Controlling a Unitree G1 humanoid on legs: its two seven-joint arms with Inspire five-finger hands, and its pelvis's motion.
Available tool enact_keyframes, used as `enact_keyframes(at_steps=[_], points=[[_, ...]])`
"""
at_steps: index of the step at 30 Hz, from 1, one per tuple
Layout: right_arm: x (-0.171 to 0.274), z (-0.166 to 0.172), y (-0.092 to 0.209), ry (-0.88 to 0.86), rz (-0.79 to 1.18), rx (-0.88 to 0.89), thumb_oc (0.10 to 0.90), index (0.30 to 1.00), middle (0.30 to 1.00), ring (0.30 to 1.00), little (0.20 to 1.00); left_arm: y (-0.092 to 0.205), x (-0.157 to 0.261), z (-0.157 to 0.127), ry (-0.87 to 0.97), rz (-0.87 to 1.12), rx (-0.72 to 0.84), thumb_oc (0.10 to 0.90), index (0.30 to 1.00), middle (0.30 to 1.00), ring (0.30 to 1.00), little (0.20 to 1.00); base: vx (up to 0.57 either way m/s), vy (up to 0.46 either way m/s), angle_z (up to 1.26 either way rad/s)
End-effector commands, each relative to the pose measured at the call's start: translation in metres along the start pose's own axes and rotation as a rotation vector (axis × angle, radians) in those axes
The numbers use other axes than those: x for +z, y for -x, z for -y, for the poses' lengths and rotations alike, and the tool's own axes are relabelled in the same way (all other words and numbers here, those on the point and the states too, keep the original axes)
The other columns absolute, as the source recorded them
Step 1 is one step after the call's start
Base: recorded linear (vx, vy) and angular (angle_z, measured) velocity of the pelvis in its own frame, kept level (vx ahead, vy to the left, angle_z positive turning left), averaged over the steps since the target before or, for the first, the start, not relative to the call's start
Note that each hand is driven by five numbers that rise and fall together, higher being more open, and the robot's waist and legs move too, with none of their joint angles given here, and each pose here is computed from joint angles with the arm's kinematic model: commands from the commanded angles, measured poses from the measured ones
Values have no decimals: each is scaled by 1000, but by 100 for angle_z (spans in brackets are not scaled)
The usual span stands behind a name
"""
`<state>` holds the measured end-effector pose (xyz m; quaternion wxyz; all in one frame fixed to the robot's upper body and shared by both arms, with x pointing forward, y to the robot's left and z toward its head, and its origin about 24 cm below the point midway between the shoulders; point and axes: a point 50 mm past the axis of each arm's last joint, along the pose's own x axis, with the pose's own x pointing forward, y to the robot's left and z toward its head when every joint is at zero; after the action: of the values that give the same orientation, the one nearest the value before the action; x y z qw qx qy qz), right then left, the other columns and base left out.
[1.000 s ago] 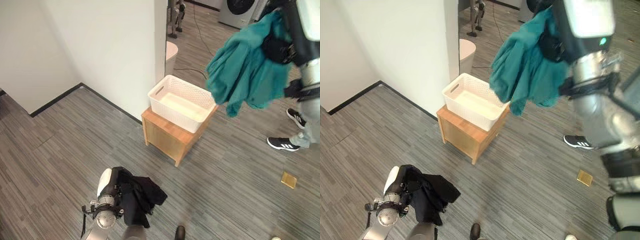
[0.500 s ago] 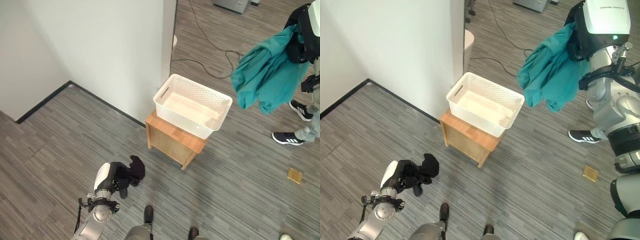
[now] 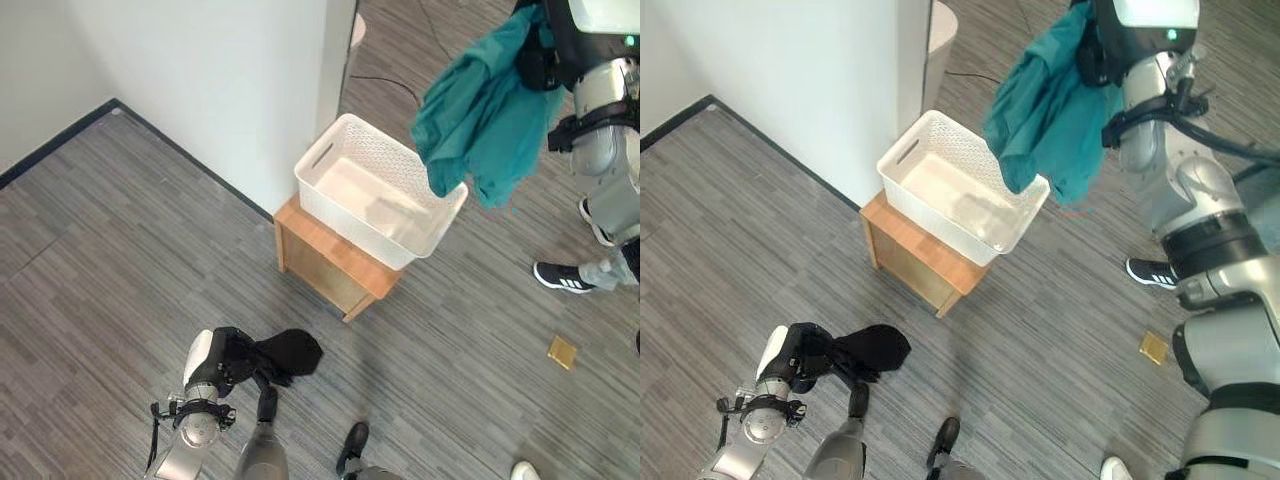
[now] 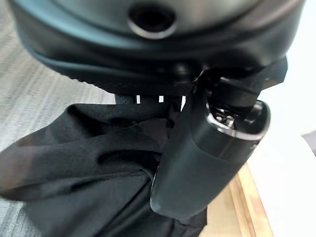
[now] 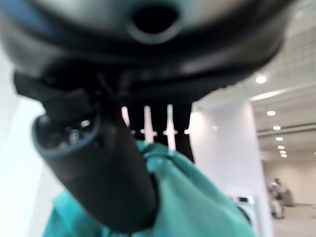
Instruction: Pick up bed clothes into laundry basket.
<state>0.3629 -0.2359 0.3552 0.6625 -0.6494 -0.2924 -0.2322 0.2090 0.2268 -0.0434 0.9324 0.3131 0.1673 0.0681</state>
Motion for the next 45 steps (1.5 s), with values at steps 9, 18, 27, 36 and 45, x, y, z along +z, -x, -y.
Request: enact_keyframes(at_steps=[9,18,27,36,45], points=[[12,58,-29,-17,1,-279,400,300,300,300,300,-16,30,-23,87,157,111,400,300,300,300,300,-54,-23,14],[0,44,-28,17,-72,-245,400,300,300,300,300,-23,44,-16,104,190,111,400,300,300,300,300,-61,13,8],[4,57,-34,51,-68,-315,400,300,300,300,300,-27,50,-6,118,194,98,400,300,300,300,300,-12,34,-1],[4,84,-39,96,-63,-429,400,300,300,300,300,-30,58,2,122,211,79,400,300,300,300,300,2,9,-1],[15,114,-44,125,-22,-539,400,300,300,300,300,-36,65,3,112,230,84,400,300,300,300,300,4,5,-1]])
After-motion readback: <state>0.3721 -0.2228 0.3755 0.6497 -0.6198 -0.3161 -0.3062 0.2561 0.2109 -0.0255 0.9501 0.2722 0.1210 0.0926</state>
